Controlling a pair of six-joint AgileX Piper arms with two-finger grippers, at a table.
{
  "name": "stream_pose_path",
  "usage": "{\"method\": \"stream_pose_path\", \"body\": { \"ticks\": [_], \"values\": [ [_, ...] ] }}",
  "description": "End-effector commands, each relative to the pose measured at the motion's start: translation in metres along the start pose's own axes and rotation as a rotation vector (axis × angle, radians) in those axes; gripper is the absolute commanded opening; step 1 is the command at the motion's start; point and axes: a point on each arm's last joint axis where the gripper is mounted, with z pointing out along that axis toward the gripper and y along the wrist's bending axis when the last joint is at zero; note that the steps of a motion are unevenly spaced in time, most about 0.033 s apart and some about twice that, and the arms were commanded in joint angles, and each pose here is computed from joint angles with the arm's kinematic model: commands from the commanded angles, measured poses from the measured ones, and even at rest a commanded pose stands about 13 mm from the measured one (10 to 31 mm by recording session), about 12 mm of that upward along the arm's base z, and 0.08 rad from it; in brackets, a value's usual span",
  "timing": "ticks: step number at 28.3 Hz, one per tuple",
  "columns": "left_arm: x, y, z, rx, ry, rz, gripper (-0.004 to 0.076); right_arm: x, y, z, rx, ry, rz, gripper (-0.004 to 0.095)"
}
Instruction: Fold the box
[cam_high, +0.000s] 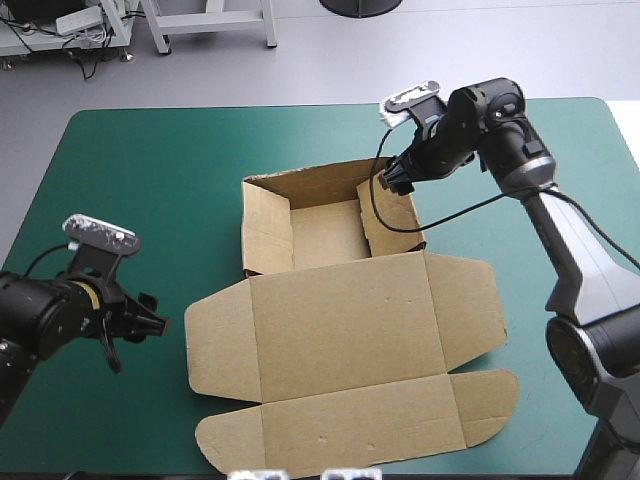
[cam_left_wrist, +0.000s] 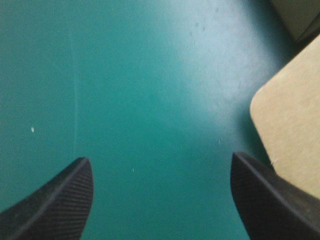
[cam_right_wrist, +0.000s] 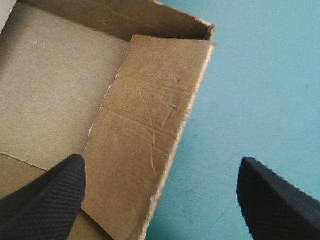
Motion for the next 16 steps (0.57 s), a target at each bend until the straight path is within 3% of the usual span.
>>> {"method": "stream_pose_path", "body": {
  "ticks": [1,6,9,11,14,15,16],
  "values": [
    [0.014,0.001,0.006,-0.031,-0.078,-0.063,0.0545,-0.004,-0.002,0.003,-0.019,-0.006,0.014,0.0764],
    [0.032,0.001,0.001,-0.02,-0.091,-0.111,0.0545,-0.002,-0.002,0.069,-0.079,0.123,0.075,0.0757],
    [0.036,0.003,-0.005,-0.023,-0.122,-0.117,0.0545,0.002,-0.001,0.094,-0.102,0.175,0.093,0.0663],
    [0.038,0.004,-0.009,-0.025,-0.137,-0.12,0.0545,0.004,-0.002,0.106,-0.105,0.198,0.093,0.0518],
    [0.038,0.004,-0.01,-0.025,-0.145,-0.124,0.0545,0.004,-0.002,0.108,-0.114,0.199,0.028,0.0066],
    [0.038,0.004,-0.01,-0.025,-0.145,-0.124,0.0545,0.004,-0.003,0.108,-0.107,0.197,0.013,-0.0018],
    [0.038,0.004,-0.01,-0.025,-0.145,-0.124,0.0545,0.003,-0.004,0.106,-0.092,0.193,-0.005,-0.0008]
  ]
}}
